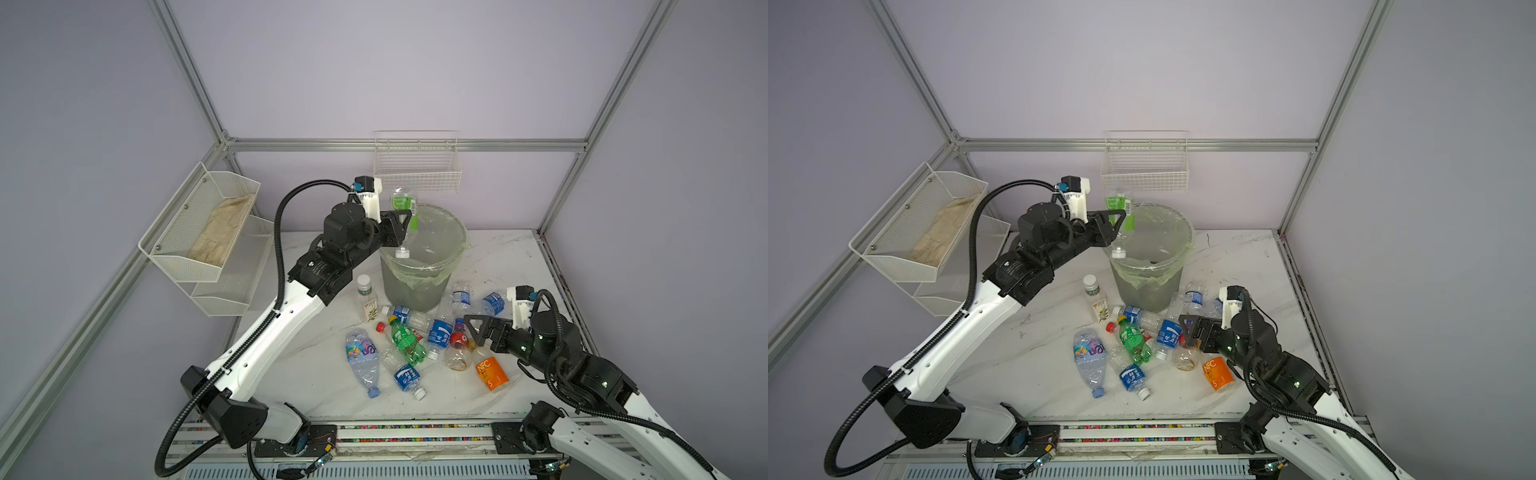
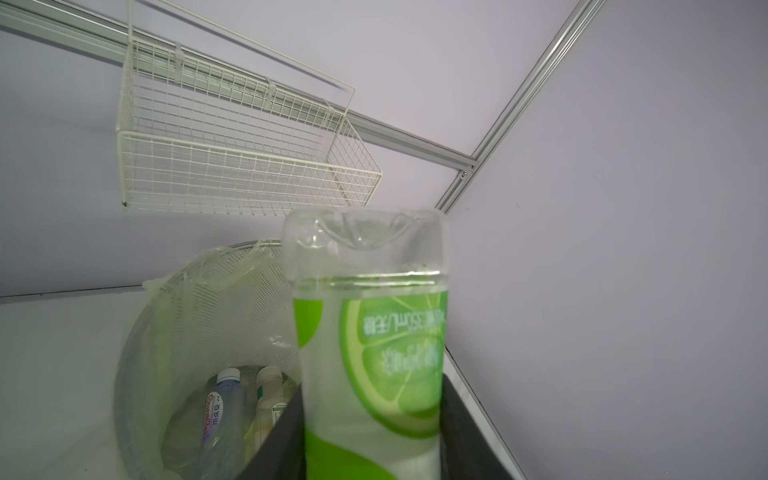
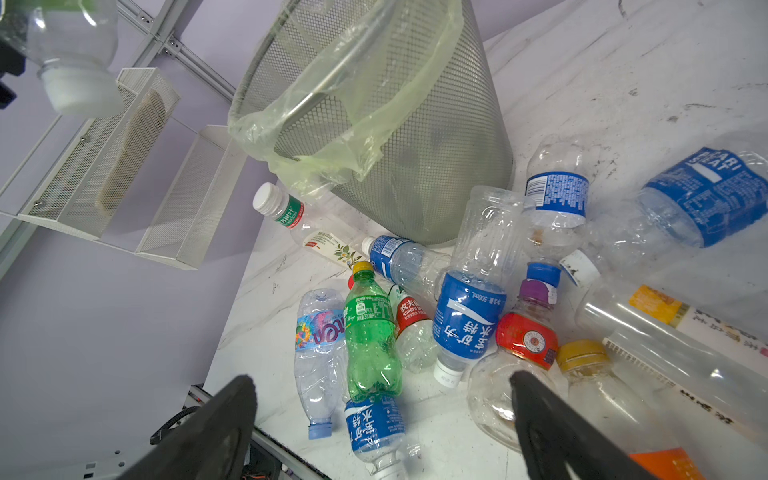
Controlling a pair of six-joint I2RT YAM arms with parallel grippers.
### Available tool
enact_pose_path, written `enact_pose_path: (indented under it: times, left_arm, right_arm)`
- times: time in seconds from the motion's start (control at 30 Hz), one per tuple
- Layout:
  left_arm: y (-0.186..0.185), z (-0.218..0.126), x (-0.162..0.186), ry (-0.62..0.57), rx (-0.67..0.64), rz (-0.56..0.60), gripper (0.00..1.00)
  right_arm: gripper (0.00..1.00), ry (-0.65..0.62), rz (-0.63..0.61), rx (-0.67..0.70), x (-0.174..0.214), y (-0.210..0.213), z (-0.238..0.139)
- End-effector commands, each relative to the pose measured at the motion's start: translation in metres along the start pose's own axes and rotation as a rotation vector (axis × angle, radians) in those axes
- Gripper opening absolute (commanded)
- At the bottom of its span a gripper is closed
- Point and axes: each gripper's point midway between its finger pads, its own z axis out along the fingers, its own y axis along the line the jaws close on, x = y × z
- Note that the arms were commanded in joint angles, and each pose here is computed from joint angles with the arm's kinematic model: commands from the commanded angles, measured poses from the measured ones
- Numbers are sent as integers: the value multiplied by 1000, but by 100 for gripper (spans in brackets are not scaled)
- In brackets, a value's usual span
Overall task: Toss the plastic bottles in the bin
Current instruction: 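Lift the lime-labelled bottle with the left gripper over the bin, then open the left gripper to drop the bottle into the bin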
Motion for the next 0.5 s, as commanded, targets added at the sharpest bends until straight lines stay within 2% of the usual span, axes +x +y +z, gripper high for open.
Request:
enact_pose_path:
  times: [0.0,0.07,0.1,0.23,0.33,0.47]
  left_arm:
    - [-11,17,-18,39,-26,49,51]
    - [-15,25,-9,140,-43,68,88]
    - [-22,23,-10,150,-55,87,97]
    - [-63,-14,-37,22,-43,211,100]
    - [-74,-40,-56,-39,-19,206,100]
    - [-77,-68,-64,-67,-1,196,100]
  right_arm:
    - [97,-29,11,4,-10,3,-15]
    - [97,-37,9,9,-13,3,-21]
    - [97,-42,8,12,-14,3,-24]
    - [97,-57,16,10,-14,-1,-33]
    - [97,-50,24,7,-10,-3,-32]
    - [97,-49,27,25,-8,-8,-28]
